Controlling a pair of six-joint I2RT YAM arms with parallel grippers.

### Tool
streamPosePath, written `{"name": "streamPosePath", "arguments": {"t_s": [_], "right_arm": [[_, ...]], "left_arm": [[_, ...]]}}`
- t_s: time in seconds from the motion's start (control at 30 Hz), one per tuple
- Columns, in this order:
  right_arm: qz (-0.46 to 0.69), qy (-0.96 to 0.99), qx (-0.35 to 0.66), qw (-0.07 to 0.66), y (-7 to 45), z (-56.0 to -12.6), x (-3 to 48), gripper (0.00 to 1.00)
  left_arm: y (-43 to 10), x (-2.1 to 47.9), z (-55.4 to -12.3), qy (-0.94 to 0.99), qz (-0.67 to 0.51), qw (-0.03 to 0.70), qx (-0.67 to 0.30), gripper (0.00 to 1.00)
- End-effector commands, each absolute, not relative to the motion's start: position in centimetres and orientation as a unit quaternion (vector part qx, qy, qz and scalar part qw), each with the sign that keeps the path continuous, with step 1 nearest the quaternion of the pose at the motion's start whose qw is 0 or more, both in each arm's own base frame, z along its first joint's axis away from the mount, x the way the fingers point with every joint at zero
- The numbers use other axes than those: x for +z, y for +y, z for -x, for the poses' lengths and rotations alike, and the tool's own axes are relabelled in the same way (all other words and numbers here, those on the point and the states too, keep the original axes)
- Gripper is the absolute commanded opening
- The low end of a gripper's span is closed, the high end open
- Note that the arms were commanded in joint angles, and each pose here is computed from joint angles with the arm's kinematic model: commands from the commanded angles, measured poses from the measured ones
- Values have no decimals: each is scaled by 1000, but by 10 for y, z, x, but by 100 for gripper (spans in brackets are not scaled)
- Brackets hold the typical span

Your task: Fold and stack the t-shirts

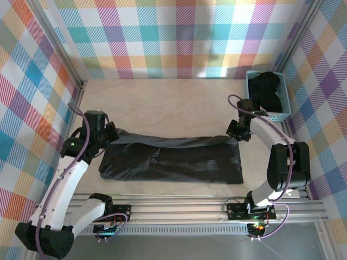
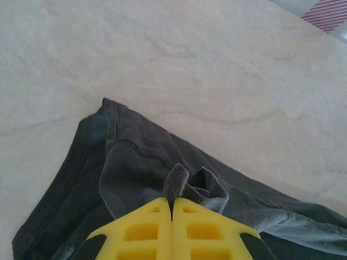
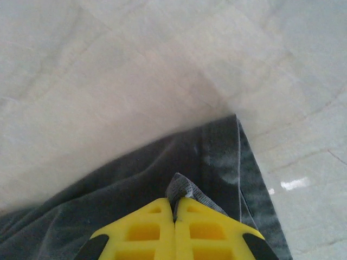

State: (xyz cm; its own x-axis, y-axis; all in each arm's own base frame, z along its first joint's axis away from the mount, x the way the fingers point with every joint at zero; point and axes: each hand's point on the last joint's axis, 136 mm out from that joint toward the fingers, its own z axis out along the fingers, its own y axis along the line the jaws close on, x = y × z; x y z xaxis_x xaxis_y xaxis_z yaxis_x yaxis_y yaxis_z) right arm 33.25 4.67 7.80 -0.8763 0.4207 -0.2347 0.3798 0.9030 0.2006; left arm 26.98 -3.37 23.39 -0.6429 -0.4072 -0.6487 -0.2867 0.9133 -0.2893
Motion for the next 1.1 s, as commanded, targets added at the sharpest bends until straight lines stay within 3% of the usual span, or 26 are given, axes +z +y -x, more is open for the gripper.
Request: {"name": "streamPosePath", "arguments": {"t_s": [0.0,0.27,0.63,0.87,1.07], "right_arm": [[-208,967,73,130,45,-319,75,0],[-209,969,54,120,37,-300,68,0],[-208,967,23,145,23,-290,75,0],[-196,970,31,141,26,-287,72,0],[-211,966,23,147,21,-279,69,0]], "left_arm": [[-29,210,-248,910,217,344,-78,0],[-42,182,-218,922,224,293,-117,0],[-52,143,-194,942,247,203,-99,0],[-39,136,-183,939,266,208,-61,0],[-48,123,-176,938,276,191,-87,0]]}}
